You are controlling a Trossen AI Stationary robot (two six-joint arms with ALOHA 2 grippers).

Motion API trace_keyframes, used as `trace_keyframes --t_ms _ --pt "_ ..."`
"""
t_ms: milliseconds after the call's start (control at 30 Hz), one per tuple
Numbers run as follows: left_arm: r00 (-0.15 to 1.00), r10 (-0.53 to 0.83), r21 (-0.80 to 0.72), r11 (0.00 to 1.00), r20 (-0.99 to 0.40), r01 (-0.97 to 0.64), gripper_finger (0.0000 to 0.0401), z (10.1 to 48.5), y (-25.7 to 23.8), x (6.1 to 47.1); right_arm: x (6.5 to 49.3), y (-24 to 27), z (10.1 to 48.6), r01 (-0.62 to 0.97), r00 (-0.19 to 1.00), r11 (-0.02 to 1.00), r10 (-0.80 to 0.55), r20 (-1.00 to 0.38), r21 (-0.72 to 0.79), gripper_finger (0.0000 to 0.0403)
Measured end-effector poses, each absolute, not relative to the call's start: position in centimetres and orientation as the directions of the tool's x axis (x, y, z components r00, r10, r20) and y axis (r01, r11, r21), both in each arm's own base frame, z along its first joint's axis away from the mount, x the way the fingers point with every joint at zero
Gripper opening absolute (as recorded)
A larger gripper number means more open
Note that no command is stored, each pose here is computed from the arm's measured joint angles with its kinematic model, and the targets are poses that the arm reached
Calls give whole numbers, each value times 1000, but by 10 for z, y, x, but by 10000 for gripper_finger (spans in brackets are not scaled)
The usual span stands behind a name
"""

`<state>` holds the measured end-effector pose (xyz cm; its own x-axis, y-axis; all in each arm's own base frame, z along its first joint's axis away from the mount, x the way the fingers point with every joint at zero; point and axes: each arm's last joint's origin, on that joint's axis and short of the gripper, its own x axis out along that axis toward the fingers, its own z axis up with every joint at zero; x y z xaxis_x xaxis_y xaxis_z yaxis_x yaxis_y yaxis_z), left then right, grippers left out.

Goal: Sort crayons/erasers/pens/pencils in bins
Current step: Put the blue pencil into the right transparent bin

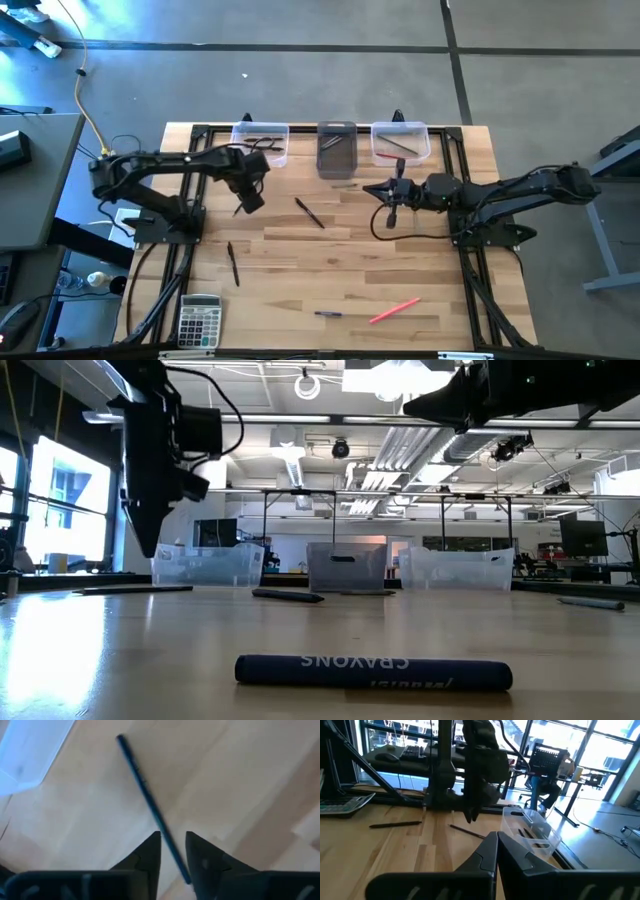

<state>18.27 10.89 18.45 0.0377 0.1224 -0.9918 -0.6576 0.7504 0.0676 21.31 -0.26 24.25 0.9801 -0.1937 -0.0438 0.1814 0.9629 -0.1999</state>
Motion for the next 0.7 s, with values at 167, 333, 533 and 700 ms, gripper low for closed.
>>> trace_keyframes --t_ms 167,333,533,700 --pt "45 134 66 721 -990 -690 118 171 125 189 213 -3 242 181 980 963 -194 -44 -200 0" --pt "40 118 56 711 -992 -701 127 159 137 191 213 -3 242 182 980 964 -194 -44 -192 0" --pt "20 104 58 698 -994 -714 120 149 145 191 213 -3 242 182 980 964 -194 -44 -193 0" --pt "-1 110 76 685 -994 -724 113 144 149 190 213 -3 242 182 980 964 -193 -44 -193 0"
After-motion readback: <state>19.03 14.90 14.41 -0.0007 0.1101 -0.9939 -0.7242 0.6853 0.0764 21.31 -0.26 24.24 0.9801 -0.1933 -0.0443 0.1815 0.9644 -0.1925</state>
